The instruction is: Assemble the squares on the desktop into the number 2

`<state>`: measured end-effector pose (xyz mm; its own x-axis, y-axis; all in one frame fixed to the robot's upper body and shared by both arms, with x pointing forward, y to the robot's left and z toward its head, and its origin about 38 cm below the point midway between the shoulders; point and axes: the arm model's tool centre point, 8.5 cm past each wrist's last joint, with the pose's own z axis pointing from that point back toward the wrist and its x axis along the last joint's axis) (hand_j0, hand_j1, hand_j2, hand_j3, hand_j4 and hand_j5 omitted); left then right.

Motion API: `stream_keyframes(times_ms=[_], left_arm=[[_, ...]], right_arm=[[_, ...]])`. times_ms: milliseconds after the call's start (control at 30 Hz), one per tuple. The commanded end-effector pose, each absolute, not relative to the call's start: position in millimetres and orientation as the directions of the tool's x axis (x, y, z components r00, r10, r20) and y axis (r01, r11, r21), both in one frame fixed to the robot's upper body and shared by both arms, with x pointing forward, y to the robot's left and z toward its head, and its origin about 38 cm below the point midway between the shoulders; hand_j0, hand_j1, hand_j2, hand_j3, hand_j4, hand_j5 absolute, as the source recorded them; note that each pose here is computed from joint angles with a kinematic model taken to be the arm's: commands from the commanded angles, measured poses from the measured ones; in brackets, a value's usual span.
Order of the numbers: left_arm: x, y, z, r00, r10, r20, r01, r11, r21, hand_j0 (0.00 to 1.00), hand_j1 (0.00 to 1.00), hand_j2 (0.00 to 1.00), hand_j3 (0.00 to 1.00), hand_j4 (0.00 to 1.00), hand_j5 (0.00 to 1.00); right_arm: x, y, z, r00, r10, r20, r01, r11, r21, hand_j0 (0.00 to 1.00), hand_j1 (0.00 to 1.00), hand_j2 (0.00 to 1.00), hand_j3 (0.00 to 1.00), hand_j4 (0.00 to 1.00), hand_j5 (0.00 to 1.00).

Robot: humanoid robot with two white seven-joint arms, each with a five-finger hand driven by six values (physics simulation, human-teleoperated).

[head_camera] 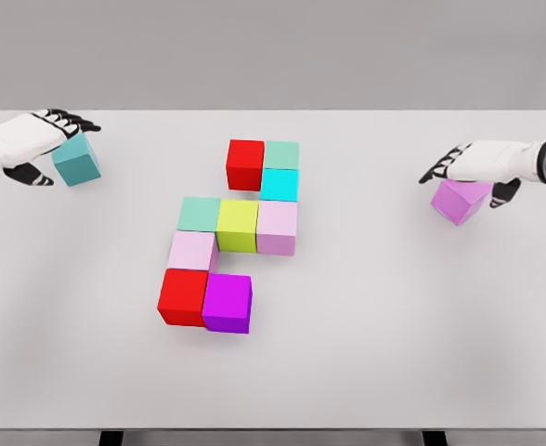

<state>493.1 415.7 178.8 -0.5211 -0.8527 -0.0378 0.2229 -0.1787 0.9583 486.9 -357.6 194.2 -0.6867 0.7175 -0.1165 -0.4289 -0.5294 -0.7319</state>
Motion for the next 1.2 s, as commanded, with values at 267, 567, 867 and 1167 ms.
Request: stream_keyframes(times_ms=[267,567,867,1167], left_arm=[[496.8,422.2,178.0,-0.499,-0.866,-0.043,0.236,-0.184,0.954,1.0,1.0,1.0,1.0,1.0,1.0],[505.1,427.7,174.3,-0.467,-0.882,-0.057,0.258,-0.198,0.946,1.0,1.0,1.0,1.0,1.0,1.0],[516.2,414.8,179.5,-0.495,-0.859,-0.128,0.242,-0.278,0.93,1.0,1.0,1.0,1.0,1.0,1.0],[520.6,406.2,172.5,-0.5,-0.857,-0.126,0.251,-0.283,0.925,1.0,1.0,1.0,1.0,1.0,1.0]], right_arm=[[490.7,-356.2,186.6,-0.679,0.725,-0.116,-0.443,-0.53,-0.723,0.76,0.76,0.76,0.76,0.76,0.76],[491.1,-352.0,189.8,-0.686,0.718,-0.116,-0.431,-0.53,-0.73,0.57,0.57,0.57,0.57,0.57,0.57],[477.9,-339.6,227.5,-0.737,0.65,-0.187,-0.315,-0.575,-0.755,0.57,0.57,0.57,0.57,0.57,0.57],[441.0,-305.8,241.8,-0.828,0.509,-0.237,-0.18,-0.64,-0.747,0.57,0.57,0.57,0.57,0.57,0.57]])
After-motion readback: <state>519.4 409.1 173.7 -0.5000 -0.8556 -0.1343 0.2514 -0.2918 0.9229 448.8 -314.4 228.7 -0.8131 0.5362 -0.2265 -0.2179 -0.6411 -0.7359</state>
